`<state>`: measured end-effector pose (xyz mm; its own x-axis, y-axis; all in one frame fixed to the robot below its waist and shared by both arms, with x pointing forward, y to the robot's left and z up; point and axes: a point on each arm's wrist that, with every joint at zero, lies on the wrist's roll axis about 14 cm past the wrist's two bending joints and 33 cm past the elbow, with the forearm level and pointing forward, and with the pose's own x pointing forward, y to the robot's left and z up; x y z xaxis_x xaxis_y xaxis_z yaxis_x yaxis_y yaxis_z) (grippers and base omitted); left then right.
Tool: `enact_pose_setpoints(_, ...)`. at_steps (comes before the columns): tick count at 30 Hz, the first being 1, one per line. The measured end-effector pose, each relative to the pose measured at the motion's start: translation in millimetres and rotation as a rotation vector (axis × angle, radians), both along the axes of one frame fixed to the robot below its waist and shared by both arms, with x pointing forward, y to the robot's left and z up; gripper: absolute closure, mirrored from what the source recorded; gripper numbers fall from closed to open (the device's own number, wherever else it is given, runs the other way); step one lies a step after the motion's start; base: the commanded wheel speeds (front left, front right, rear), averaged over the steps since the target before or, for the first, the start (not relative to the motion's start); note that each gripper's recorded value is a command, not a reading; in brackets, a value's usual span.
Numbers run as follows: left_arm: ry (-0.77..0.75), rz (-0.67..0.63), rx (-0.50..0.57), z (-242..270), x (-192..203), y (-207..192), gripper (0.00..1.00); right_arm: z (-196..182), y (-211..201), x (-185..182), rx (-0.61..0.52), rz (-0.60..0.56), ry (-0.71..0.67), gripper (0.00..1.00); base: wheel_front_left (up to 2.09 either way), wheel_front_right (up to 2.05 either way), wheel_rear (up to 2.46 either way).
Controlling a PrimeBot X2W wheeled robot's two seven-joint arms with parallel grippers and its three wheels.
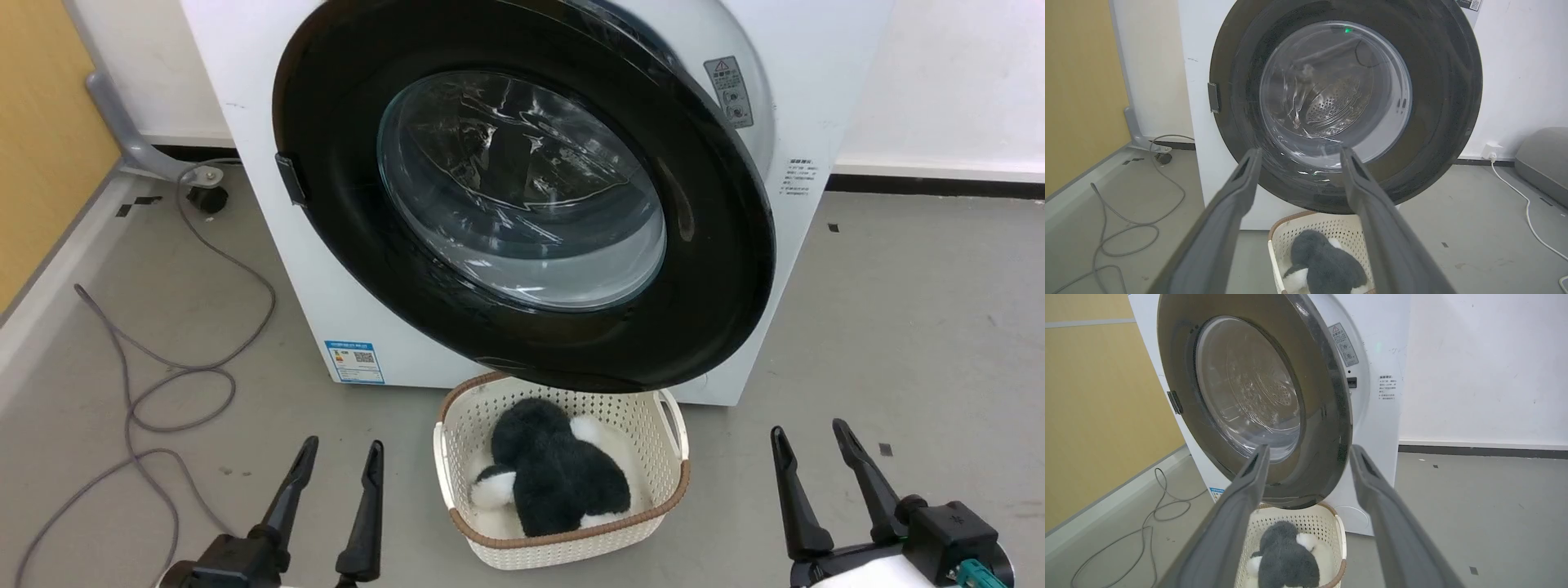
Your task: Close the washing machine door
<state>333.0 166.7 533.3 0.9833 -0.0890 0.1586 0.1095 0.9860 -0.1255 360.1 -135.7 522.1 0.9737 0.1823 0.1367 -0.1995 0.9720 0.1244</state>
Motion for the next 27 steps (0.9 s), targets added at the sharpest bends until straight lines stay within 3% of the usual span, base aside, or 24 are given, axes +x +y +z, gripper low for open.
enact_pose_setpoints(6,0.002,-0.003,0.007,-2,-1,-2,0.0,-2,6,1,0.0,0.018,0.005,0.0,0.0,0.0,0.0)
enact_pose_setpoints(7,0.004,-0.001,0.01,-3,-2,-1,0.0,-3,8,2,0.0,0.025,0.008,0.54,0.0,0.0,0.0)
enact_pose_setpoints(8,0.006,-0.001,0.011,-4,-2,-1,0.0,-4,10,2,0.0,0.03,0.011,1.0,0.0,0.0,0.0)
enact_pose_setpoints(15,0.034,0.004,0.015,-13,4,0,0.0,-10,36,15,-0.033,0.129,0.03,1.0,0.0,0.0,0.0)
enact_pose_setpoints(21,0.059,0.021,0.01,-21,24,4,0.0,2,57,65,-0.164,0.283,-0.002,1.0,0.0,0.0,0.0)
enact_pose_setpoints(27,0.086,0.032,0.016,-30,38,9,0.0,7,61,112,-0.19,0.34,0.009,1.0,0.0,0.0,0.0)
